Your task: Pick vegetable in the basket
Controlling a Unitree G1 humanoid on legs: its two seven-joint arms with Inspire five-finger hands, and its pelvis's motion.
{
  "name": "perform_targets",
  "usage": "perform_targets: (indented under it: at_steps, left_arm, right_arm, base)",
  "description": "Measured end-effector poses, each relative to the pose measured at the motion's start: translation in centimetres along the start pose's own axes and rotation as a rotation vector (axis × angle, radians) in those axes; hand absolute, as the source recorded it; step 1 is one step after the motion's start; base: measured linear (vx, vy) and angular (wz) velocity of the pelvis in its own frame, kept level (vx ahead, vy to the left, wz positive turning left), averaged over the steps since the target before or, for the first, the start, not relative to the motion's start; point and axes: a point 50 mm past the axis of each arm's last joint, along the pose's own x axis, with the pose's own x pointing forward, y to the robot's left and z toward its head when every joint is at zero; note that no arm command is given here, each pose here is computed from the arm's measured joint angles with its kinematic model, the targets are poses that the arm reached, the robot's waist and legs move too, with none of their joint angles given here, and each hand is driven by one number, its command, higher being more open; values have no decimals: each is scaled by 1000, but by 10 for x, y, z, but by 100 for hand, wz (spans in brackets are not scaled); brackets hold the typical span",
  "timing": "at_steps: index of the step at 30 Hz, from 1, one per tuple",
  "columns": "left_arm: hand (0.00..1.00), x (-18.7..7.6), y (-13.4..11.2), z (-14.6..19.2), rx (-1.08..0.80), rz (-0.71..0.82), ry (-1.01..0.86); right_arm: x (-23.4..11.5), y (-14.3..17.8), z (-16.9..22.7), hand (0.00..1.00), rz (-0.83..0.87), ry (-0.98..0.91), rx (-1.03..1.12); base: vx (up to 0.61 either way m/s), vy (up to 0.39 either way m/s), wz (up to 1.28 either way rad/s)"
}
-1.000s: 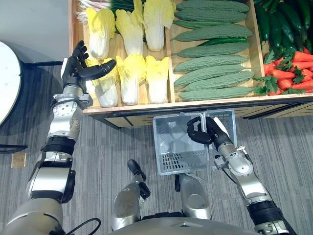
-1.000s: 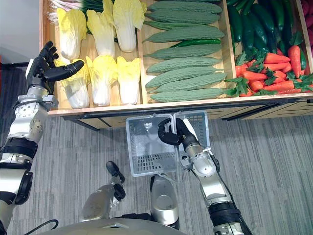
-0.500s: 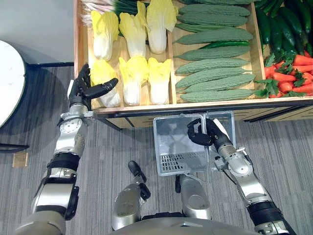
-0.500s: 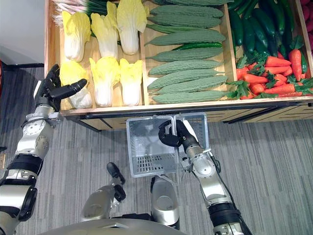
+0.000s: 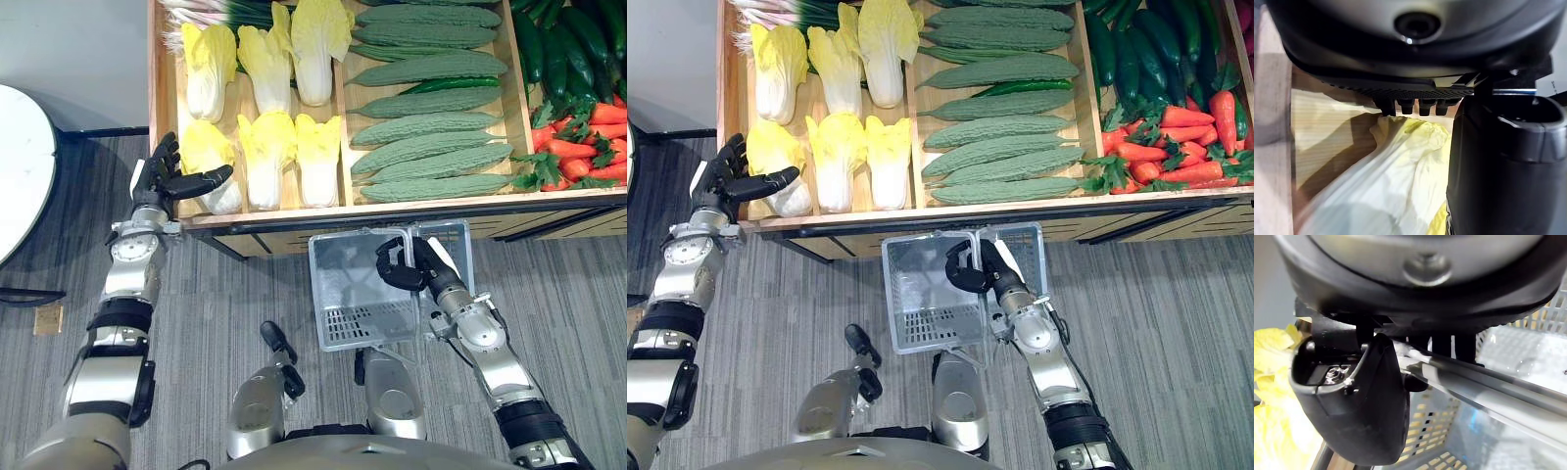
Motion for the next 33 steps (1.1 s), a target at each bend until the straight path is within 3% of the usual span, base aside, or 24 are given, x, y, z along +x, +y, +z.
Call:
perform_targets:
  at_steps: [1, 21, 33]
  left_arm:
    - [0, 3, 3, 4, 30, 2, 7]
    - [0, 27, -1, 33, 129, -10, 29]
    - [0, 26, -5, 33, 25, -20, 31]
  right_arm:
    - [1, 0, 1, 0, 1, -2, 2]
    - [8, 9, 10, 0, 26, -25, 42]
    - [6, -1, 5, 0, -10, 5, 45]
  base:
    - [0, 0, 0]
    - [15, -13, 0]
    - [35, -32, 2]
